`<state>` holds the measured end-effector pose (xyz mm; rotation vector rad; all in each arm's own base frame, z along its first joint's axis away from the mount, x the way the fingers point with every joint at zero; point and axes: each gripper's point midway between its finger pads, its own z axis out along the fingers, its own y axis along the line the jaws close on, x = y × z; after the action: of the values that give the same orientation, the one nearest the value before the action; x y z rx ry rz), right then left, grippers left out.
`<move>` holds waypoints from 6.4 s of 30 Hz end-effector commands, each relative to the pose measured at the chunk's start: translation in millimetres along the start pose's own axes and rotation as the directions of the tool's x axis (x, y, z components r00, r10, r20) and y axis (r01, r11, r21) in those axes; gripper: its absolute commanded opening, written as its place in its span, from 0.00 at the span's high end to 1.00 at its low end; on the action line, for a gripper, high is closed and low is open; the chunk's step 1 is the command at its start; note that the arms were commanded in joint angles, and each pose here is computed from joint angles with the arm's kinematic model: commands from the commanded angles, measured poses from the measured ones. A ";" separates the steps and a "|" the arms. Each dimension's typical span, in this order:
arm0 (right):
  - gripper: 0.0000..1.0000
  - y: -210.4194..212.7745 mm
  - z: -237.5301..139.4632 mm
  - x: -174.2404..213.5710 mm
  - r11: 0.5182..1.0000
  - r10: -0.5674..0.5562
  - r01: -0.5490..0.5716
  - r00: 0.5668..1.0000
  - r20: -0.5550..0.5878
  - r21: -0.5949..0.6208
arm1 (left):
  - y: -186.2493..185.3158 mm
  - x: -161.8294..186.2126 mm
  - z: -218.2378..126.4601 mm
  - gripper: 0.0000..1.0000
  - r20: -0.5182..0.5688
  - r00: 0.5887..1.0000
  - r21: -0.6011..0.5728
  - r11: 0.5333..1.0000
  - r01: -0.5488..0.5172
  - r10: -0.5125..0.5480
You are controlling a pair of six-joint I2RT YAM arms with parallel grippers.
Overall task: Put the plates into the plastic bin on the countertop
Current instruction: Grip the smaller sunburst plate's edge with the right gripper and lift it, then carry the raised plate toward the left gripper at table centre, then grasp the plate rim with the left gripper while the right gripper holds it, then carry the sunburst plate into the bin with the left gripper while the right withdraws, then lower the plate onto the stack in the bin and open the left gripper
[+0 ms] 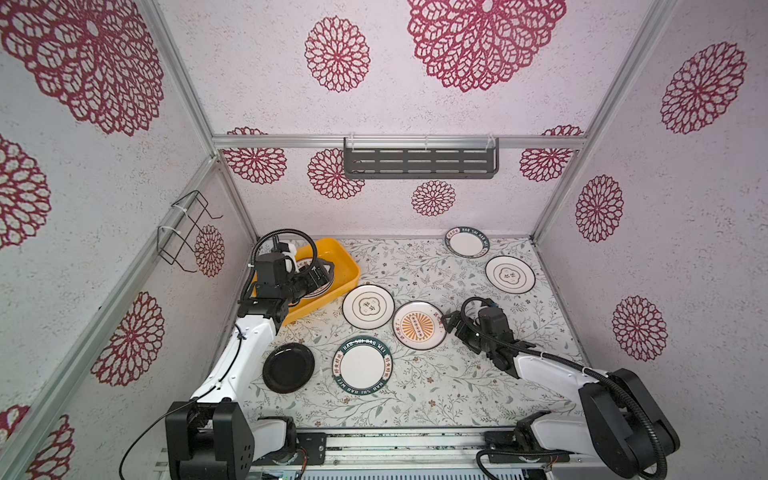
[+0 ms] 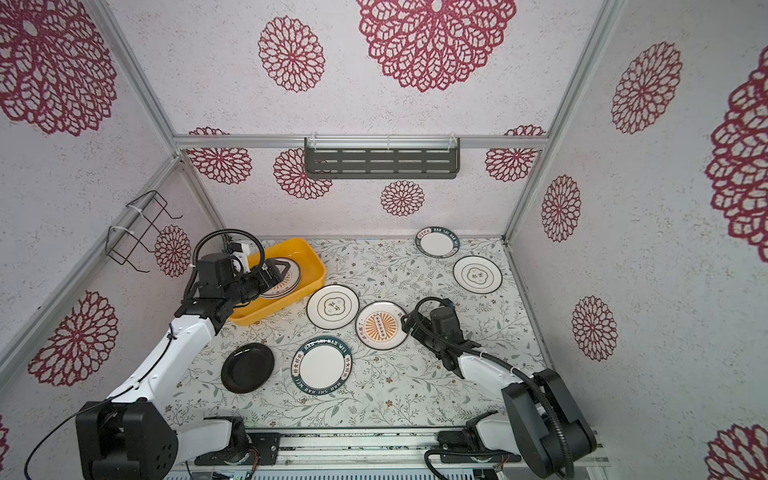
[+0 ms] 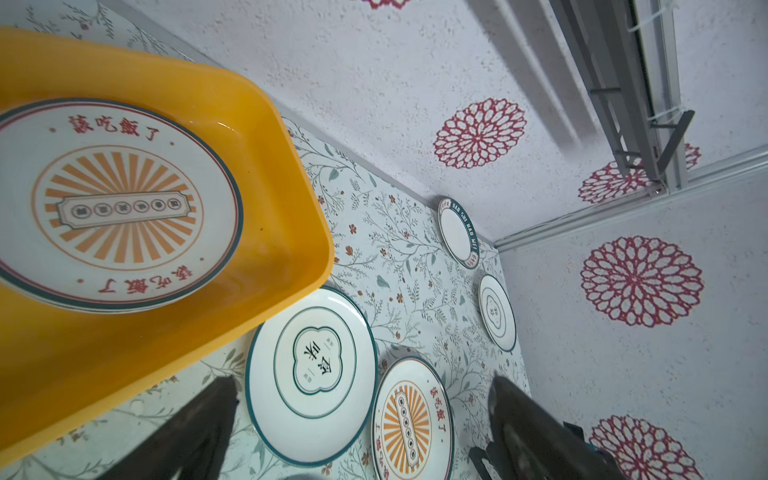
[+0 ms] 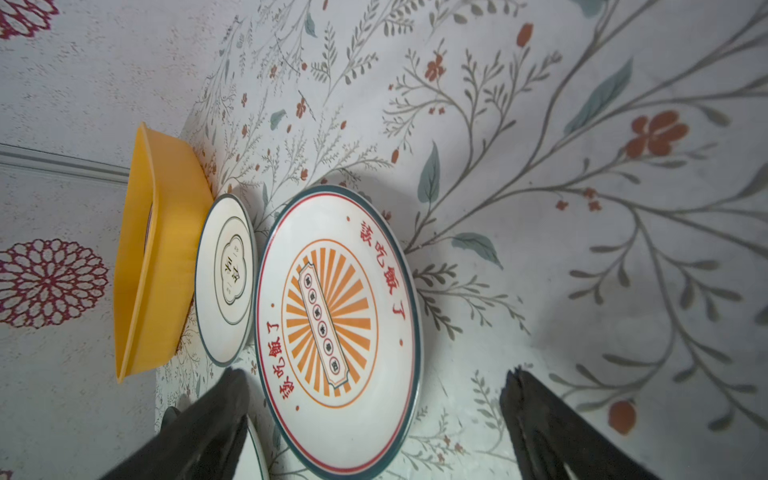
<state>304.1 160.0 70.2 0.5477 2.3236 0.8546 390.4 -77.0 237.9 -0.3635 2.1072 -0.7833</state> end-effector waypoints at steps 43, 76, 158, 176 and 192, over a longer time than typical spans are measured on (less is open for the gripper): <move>1.00 -0.4 22.1 7.0 0.986 0.144 -0.146 0.989 -0.027 -0.079 | -57.0 45.1 19.7 0.03 -0.136 0.968 0.068 0.977 -0.202 0.209; 1.00 123.6 -101.9 -71.0 0.907 0.003 0.055 0.990 0.138 -0.418 | -155.1 132.9 90.3 0.18 -0.354 0.879 0.455 0.880 -0.137 0.320; 0.01 287.6 28.5 15.4 0.688 -0.354 0.162 0.926 -0.132 -0.708 | 177.7 -74.3 53.7 1.00 0.119 0.925 -0.201 0.904 0.378 -0.361; 0.01 273.8 24.5 21.5 0.754 -0.382 0.246 0.918 -0.102 -0.609 | 209.0 -60.8 83.3 1.00 0.094 0.914 -0.242 0.881 0.405 -0.394; 0.01 267.6 21.8 14.6 0.774 -0.392 0.286 0.917 -0.073 -0.565 | 219.0 -48.4 100.9 0.97 0.064 0.908 -0.262 0.870 0.417 -0.415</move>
<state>353.5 371.0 205.3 -0.1732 2.1742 1.3740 493.0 75.7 76.4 -1.0353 2.1749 -0.7187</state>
